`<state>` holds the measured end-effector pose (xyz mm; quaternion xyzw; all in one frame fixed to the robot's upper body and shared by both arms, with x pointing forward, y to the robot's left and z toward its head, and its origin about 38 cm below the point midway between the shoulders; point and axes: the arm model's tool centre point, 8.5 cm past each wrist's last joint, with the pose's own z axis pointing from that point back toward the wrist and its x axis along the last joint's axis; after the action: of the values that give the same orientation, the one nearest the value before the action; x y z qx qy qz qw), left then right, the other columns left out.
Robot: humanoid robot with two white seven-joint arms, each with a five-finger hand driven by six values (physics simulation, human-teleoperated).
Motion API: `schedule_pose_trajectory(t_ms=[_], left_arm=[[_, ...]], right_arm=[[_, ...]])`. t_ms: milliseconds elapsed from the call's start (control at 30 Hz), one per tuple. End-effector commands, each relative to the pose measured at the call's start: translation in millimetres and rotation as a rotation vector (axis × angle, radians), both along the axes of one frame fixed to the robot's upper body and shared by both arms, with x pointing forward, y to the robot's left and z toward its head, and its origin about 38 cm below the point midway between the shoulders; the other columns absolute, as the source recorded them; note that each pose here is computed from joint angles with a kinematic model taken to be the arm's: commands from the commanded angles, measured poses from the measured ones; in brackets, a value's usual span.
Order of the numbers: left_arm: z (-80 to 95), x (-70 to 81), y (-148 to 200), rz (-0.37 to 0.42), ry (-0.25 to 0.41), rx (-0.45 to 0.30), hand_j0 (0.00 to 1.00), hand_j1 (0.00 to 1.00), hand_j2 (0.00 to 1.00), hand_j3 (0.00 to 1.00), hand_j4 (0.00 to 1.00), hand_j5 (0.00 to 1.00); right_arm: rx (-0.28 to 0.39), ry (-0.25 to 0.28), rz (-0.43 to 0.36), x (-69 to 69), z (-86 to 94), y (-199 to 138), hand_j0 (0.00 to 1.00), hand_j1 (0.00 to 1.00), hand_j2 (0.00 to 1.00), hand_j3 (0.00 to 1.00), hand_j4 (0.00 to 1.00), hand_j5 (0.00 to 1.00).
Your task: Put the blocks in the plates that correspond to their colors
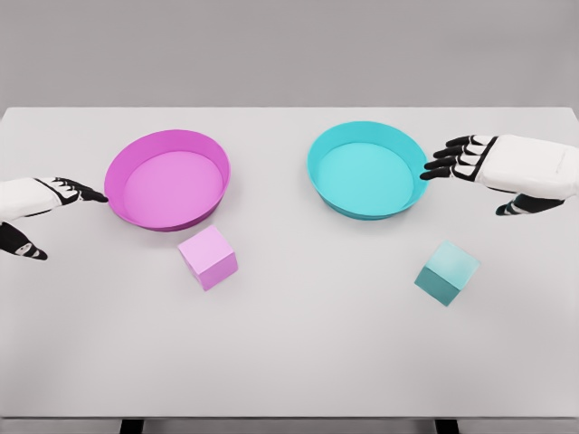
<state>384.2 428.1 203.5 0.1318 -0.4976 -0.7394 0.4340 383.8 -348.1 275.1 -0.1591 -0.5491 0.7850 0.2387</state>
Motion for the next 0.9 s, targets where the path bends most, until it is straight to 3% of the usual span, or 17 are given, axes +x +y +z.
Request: schedule_pose_trajectory(t_ms=[0,133,233,367,433,500,533,633,700,767,867], left_arm=[[0.2,0.3,-1,0.002,0.000,-0.007,1.00,1.00,1.00,1.00,1.00,1.00],[-0.1,0.0,-6,-0.014,-0.003,-0.009,1.00,1.00,1.00,1.00,1.00,1.00],[3.8,-3.6,-56,-0.149,-0.045,-0.040,1.00,1.00,1.00,1.00,1.00,1.00],[36.9,-21.6,-117,-0.347,-0.142,-0.081,1.00,1.00,1.00,1.00,1.00,1.00],[33.3,-21.8,-140,-0.390,-0.151,-0.135,1.00,1.00,1.00,1.00,1.00,1.00],[11.4,-25.2,-173,-0.470,-0.077,-0.146,1.00,1.00,1.00,1.00,1.00,1.00],[8.8,-25.2,-187,-0.495,-0.076,-0.174,1.00,1.00,1.00,1.00,1.00,1.00],[9.9,-23.7,-194,-0.507,-0.083,-0.189,1.00,1.00,1.00,1.00,1.00,1.00],[6.8,-23.5,-195,-0.508,-0.074,-0.190,1.00,1.00,1.00,1.00,1.00,1.00],[1.7,-17.6,-189,-0.460,-0.053,-0.182,1.00,1.00,1.00,1.00,1.00,1.00],[-0.4,-15.9,-190,-0.447,-0.053,-0.167,1.00,1.00,1.00,1.00,1.00,1.00]], right_arm=[[0.006,0.001,-0.003,0.3,0.8,0,1.00,1.00,1.00,1.00,1.00,1.00],[0.019,-0.005,-0.009,0.2,2.9,-2,1.00,1.00,1.00,1.00,1.00,1.00],[0.013,-0.036,-0.022,2.3,15.8,-7,1.00,1.00,1.00,1.00,1.00,1.00],[-0.042,-0.004,-0.024,-2.2,10.6,-13,1.00,1.00,1.00,1.00,1.00,1.00],[-0.053,-0.009,-0.044,-5.2,14.6,-22,1.00,1.00,1.00,1.00,1.00,1.00],[-0.066,-0.012,-0.068,-10.2,17.5,-33,1.00,1.00,1.00,1.00,1.00,1.00],[-0.085,0.002,-0.064,-10.8,15.5,-32,1.00,1.00,1.00,1.00,1.00,1.00],[-0.099,0.044,0.017,-18.9,5.8,-7,1.00,1.00,1.00,1.00,1.00,1.00],[-0.147,0.094,0.043,-22.3,-5.1,-1,1.00,1.00,1.00,1.00,1.00,1.00],[-0.179,0.130,0.041,-25.8,-13.6,-4,1.00,1.00,1.00,1.00,1.00,1.00],[-0.183,0.134,0.046,-27.9,-13.6,-3,1.00,1.00,1.00,1.00,1.00,1.00]])
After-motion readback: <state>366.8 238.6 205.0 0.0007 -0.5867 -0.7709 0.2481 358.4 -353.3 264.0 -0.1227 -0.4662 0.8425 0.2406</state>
